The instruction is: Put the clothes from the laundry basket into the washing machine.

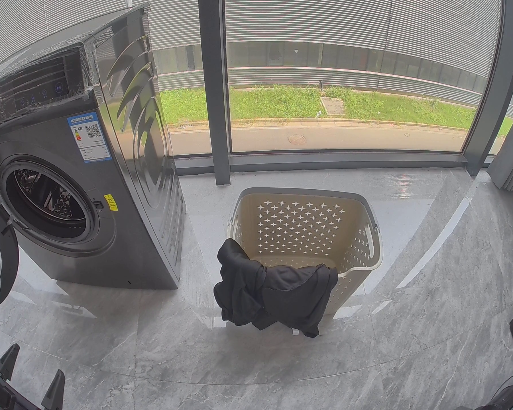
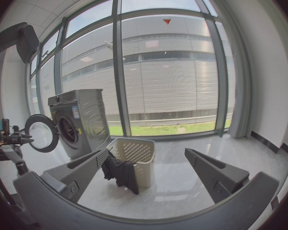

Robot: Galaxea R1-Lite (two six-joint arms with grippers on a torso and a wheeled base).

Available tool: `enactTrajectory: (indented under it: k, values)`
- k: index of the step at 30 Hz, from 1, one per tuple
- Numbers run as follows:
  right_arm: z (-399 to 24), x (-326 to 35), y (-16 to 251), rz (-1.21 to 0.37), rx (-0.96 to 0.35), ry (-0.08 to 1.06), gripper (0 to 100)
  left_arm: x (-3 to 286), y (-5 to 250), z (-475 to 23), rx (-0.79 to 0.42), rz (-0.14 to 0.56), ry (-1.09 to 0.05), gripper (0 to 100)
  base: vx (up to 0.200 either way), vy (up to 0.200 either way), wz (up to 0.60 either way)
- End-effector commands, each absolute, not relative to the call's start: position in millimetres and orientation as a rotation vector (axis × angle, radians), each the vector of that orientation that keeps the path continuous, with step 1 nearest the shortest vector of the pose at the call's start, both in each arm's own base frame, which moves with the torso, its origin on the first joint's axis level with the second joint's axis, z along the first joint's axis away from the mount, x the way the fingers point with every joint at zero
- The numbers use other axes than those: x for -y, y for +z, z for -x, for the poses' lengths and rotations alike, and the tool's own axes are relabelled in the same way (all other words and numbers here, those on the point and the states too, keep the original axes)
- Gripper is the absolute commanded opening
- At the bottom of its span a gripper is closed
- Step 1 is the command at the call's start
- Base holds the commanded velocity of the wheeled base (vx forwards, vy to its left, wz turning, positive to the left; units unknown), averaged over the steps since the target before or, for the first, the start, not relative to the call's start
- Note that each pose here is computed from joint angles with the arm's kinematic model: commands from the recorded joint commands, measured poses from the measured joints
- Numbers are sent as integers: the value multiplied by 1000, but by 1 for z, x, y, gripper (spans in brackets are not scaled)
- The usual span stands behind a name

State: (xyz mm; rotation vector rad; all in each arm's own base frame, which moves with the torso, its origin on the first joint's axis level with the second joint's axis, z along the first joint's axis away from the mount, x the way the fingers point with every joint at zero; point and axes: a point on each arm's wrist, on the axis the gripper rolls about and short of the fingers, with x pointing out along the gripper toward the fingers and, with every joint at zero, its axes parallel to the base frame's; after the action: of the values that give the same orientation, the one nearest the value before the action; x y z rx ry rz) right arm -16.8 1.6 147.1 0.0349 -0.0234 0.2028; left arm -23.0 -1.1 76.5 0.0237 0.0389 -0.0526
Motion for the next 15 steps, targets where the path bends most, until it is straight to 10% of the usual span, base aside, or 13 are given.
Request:
enactTrajectory:
  k: [1, 15]
  values:
    - [-38, -12, 167, -39, -238, 421, 100, 1, 71, 23, -39, -24, -53, 100, 0, 0, 0]
    - [-164, -56, 152, -104, -490, 524, 100, 1, 71, 23, -41, -24, -53, 100, 0, 0, 0]
